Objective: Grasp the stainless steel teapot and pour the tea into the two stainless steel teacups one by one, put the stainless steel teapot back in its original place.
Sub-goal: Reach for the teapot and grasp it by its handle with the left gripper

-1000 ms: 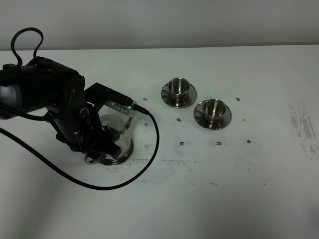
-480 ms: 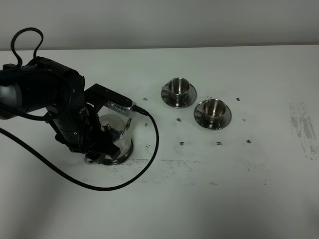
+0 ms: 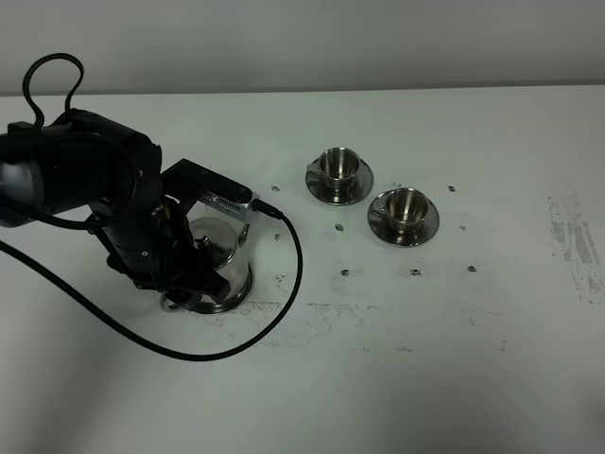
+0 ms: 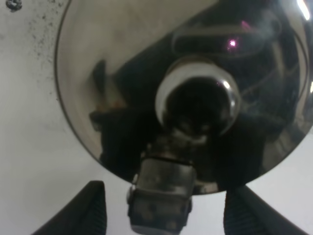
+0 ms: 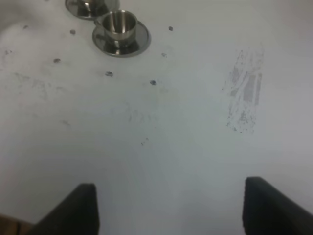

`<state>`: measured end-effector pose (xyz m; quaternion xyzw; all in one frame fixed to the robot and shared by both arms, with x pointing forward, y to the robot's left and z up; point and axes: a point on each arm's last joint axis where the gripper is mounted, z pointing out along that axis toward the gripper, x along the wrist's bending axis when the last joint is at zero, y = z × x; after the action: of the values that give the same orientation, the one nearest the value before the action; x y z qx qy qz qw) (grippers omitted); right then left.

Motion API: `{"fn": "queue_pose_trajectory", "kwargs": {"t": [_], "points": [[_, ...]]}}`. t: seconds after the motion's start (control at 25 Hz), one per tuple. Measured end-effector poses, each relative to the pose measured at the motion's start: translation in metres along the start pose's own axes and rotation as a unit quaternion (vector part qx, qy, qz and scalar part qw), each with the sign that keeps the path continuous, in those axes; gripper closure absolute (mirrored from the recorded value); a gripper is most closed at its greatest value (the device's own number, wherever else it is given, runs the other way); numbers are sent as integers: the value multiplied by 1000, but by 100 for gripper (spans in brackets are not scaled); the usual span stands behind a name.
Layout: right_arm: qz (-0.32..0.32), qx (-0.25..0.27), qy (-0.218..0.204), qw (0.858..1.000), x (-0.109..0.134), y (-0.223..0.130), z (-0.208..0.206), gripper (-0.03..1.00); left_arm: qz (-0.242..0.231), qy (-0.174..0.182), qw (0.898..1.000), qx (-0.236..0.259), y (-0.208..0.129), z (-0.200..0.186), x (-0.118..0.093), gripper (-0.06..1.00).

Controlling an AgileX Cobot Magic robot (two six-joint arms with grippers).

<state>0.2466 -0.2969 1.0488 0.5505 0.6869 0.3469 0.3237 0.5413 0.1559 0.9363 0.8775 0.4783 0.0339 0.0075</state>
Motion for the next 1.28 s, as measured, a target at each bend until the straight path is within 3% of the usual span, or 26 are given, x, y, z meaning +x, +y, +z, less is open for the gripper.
{"fn": "queue_pose_trajectory", "kwargs": {"t": [1.28], "points": [[0,0,0,1000,0,0,0,38,2,1,1000,2,8,8,1,46]]}}
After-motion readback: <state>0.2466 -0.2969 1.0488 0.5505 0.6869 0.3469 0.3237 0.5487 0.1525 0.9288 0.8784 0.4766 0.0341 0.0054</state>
